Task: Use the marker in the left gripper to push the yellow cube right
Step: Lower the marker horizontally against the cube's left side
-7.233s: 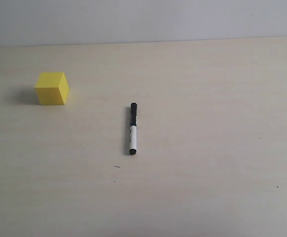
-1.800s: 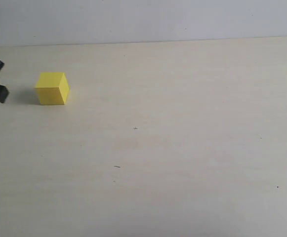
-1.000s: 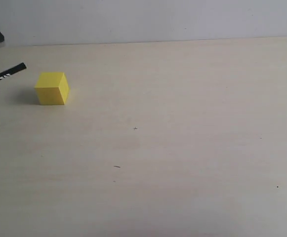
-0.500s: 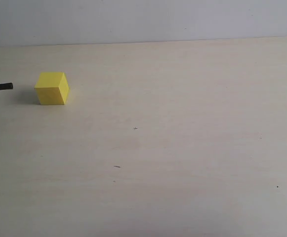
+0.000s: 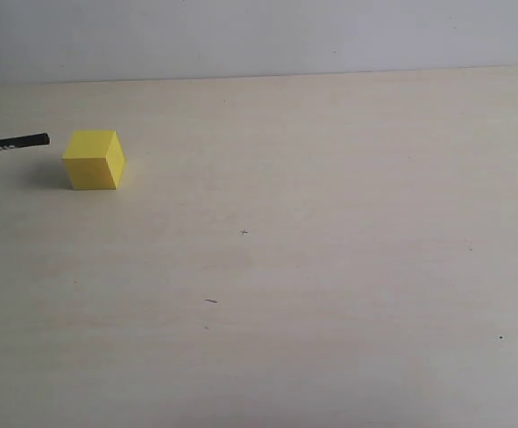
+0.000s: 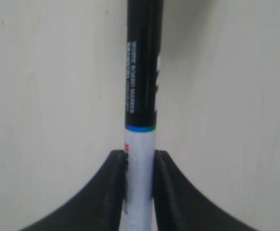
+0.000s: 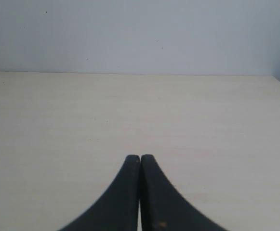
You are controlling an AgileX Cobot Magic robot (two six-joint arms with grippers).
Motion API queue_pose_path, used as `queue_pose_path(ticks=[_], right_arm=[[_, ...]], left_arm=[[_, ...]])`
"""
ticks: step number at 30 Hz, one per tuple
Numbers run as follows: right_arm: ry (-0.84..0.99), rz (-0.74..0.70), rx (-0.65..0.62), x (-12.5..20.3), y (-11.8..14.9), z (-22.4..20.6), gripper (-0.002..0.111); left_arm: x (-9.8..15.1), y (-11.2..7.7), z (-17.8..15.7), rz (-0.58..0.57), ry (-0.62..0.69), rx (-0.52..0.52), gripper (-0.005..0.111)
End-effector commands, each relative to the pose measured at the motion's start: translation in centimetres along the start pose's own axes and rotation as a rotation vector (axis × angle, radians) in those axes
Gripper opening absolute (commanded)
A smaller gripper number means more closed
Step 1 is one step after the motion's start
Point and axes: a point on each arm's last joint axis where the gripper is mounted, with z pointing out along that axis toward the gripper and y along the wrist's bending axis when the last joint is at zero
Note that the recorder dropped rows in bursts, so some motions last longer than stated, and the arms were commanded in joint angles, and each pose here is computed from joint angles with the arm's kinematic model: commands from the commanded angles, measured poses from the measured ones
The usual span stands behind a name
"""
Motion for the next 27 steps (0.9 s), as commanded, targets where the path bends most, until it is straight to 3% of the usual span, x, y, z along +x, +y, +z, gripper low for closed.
queue_pose_path(ticks=[1, 9, 18, 27], right_arm=[[-0.012, -0.002, 0.002, 0.0, 0.0, 0.0, 0.0], [-0.012, -0.002, 0.002, 0.0, 0.0, 0.0, 0.0], [-0.012, -0.002, 0.002, 0.0, 0.0, 0.0, 0.0], [-0.012, -0.002, 0.002, 0.0, 0.0, 0.0, 0.0]], left_arm=[[-0.4, 0.3, 0.1, 0.0, -0.051, 0.049, 0.0], [0.2, 0.5, 2.1, 0.025, -0.032, 0.115, 0.0], [0.8, 1.2, 2.9, 0.074, 0.025, 0.061, 0.0], [0.2, 0.9, 4.5, 0.12, 0.021, 0.077, 0.0]])
